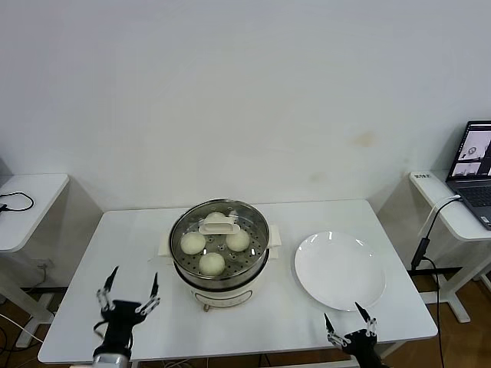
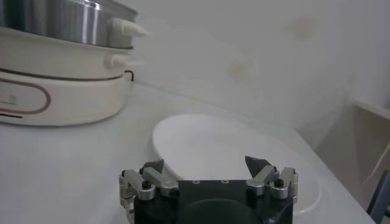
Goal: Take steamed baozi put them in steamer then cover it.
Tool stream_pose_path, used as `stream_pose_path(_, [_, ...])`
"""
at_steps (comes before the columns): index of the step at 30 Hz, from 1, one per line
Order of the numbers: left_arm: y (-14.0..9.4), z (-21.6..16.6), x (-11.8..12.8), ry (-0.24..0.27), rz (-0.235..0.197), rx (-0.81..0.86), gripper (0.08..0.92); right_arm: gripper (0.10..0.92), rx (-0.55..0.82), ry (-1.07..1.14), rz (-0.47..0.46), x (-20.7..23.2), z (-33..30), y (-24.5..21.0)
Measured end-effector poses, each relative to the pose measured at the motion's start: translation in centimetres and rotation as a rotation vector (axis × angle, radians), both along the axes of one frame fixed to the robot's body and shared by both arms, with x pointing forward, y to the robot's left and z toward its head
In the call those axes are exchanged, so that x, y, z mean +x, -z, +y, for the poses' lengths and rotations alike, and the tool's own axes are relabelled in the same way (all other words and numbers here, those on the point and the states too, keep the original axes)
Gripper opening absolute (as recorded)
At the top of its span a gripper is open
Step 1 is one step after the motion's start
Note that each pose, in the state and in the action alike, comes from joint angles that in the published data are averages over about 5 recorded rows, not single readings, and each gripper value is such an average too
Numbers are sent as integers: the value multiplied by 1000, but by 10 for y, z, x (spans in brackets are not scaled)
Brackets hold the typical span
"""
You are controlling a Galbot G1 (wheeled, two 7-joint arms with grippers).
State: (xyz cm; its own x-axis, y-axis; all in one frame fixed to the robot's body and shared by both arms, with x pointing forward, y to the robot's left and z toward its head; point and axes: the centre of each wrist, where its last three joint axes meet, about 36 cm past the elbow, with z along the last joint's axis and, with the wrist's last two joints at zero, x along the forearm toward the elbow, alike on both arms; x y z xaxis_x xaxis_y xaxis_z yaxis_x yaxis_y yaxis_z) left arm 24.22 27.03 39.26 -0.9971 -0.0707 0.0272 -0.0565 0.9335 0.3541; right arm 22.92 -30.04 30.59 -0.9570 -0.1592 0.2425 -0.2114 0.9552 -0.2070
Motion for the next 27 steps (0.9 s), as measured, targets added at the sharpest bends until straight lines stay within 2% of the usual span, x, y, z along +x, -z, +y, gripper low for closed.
stream_pose_path(5, [16,9,-22,-62,37,-128,823,823,29,-15,6,-5,3,-8])
stream_pose_path(11, [28,16,-41,-101,45,-220,823,823,52,-31,20,-13,11,-18])
stream_pose_path(21, [36,23,-52,-129,51,-278,823,823,82,-44,47,-21,21,-35])
stream_pose_path(27, [39,26,-53,-128,62,-284,823,823,87,-35,59,-20,23,-41])
